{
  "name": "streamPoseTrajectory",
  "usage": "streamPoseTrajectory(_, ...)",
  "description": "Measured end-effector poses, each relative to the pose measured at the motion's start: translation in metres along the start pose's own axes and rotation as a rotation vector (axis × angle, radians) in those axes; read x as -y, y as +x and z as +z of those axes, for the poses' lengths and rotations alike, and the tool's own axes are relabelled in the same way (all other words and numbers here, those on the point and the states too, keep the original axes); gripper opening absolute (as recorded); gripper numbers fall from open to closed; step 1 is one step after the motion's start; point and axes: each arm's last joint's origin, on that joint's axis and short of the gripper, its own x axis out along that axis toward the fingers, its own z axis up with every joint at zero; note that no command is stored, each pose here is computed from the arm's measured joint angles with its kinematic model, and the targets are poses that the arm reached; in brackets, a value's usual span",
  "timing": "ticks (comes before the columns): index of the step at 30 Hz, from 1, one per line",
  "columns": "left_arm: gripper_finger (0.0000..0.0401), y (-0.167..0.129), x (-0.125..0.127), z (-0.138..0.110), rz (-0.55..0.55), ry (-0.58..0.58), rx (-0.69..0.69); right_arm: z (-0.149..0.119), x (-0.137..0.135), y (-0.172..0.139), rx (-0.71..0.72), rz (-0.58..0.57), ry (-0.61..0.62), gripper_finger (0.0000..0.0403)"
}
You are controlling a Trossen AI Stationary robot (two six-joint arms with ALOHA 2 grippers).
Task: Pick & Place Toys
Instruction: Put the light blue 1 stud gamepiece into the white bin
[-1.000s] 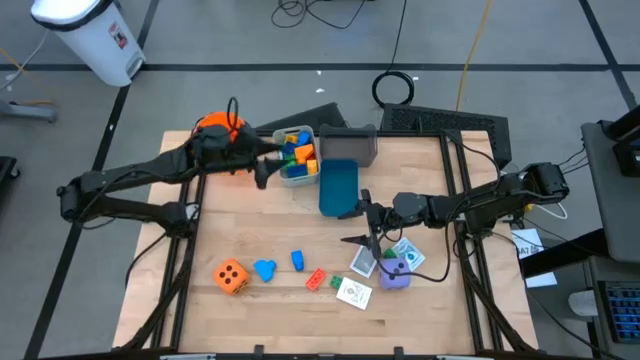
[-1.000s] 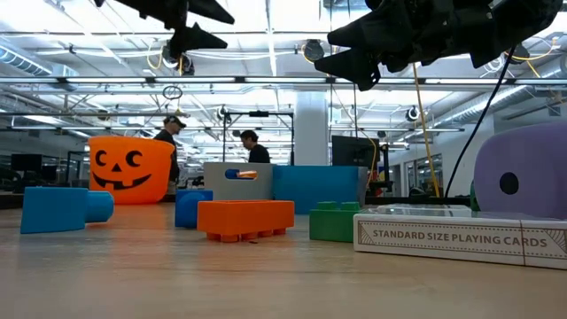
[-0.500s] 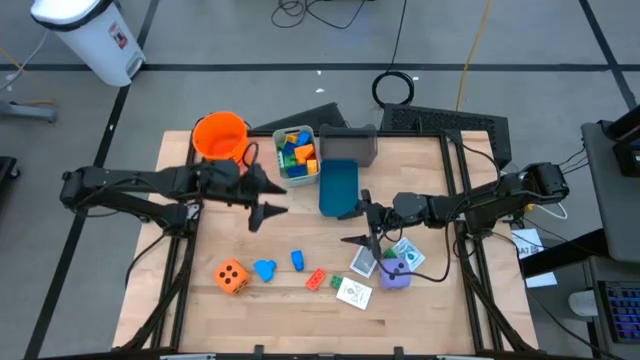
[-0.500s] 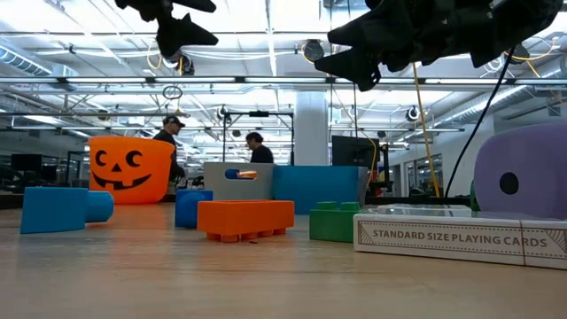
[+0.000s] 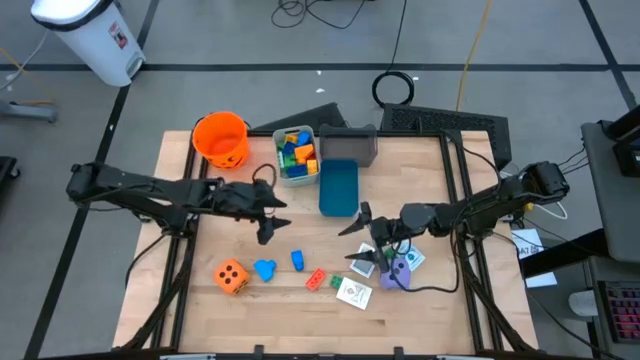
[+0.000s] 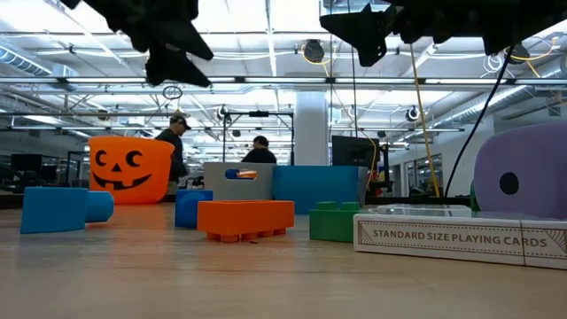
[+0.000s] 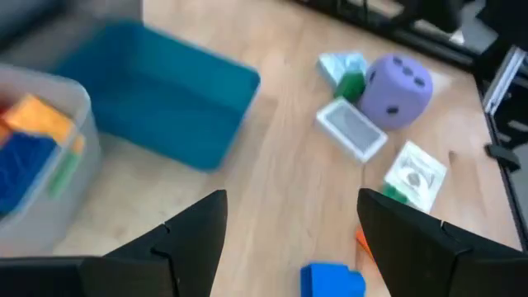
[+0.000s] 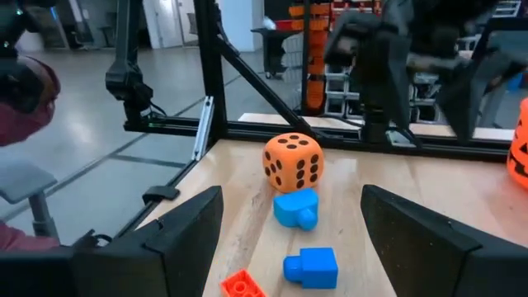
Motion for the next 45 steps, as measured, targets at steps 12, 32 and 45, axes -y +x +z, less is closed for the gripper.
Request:
streamPoseTrajectory(12,0.0282,0.049,0.027,-0.06,-0.113,-0.013,-0.49,-0.002,0.009,-0.001,-0.022,-0.037,0.012,0.0281)
streamPoseTrajectory(32,0.0282,0.057,0.05,-0.101,0.051,-0.192,-0.675,-0.002,0.01,-0.001,-0.019,-0.087,0.004,0.0281)
streamPoseTrajectory(45,0.0282,0.076,0.058,-0.092,0.091,-0.132,-0.604,-0.002,0.014,-0.001,-0.015,-0.101,0.004,0.0281)
